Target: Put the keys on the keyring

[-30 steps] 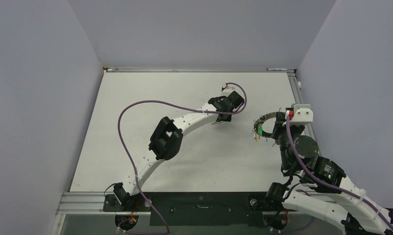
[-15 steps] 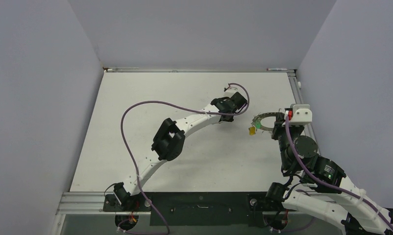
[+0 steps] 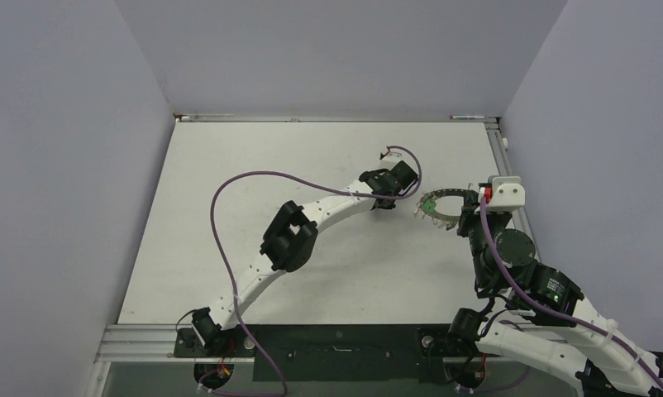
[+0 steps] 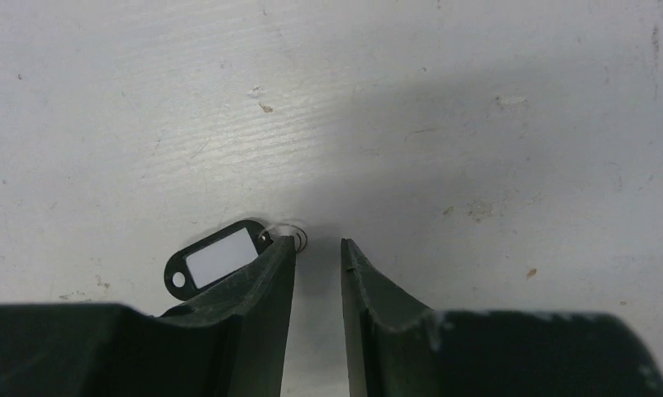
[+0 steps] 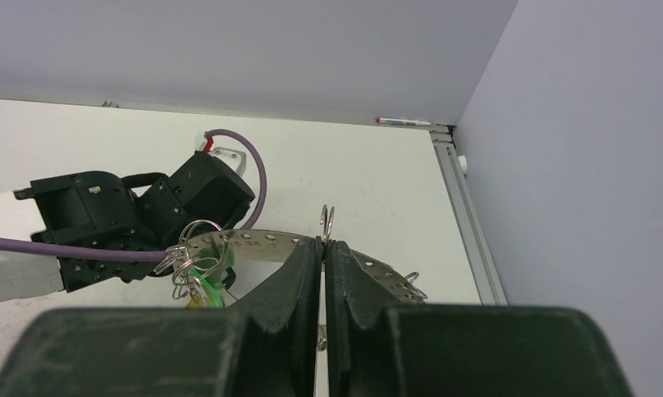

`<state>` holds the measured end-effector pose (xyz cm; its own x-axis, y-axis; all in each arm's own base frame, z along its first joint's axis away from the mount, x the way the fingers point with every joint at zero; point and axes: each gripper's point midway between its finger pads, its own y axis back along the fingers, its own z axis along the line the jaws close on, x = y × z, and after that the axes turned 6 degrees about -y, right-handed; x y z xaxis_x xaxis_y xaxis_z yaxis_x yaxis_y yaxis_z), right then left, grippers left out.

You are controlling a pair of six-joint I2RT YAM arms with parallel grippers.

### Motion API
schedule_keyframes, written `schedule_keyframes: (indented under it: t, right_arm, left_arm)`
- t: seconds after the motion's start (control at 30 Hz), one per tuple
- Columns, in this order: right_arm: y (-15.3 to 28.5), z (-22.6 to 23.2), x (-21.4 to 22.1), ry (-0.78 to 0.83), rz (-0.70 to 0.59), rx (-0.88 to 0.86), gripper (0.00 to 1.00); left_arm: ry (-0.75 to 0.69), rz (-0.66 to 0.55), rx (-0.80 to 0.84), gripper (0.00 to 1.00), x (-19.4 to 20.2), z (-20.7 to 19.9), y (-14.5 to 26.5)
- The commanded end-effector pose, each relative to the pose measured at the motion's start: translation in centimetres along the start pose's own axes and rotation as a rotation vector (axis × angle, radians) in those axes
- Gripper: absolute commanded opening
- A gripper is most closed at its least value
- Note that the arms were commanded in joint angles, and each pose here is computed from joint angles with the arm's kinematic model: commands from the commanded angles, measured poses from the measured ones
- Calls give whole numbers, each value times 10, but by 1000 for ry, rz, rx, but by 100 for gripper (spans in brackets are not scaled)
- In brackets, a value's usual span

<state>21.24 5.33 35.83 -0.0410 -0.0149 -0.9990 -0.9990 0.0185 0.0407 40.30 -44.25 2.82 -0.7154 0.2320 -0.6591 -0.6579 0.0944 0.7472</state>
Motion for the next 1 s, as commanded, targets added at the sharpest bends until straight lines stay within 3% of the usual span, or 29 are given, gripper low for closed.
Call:
schedule_keyframes:
  t: [0.0,0.27,0.5,0.97]
  right_arm:
    - [1,1,-14,-41,-25,-12,5]
    - [0,3,-13,-39,-23,-16,5]
    - [0,5,-11,-37,-21,-22,5]
    - [-4,15,-7,-33,-18,-49,5]
  left_arm:
    - [29,-50,22,22,-15,-10,-3]
    - [17,-28,0,0,-5,-4,-5]
    - [-48,-33,90,0,0,-5,17]
    - [-20,-79,516,0,18,35,146]
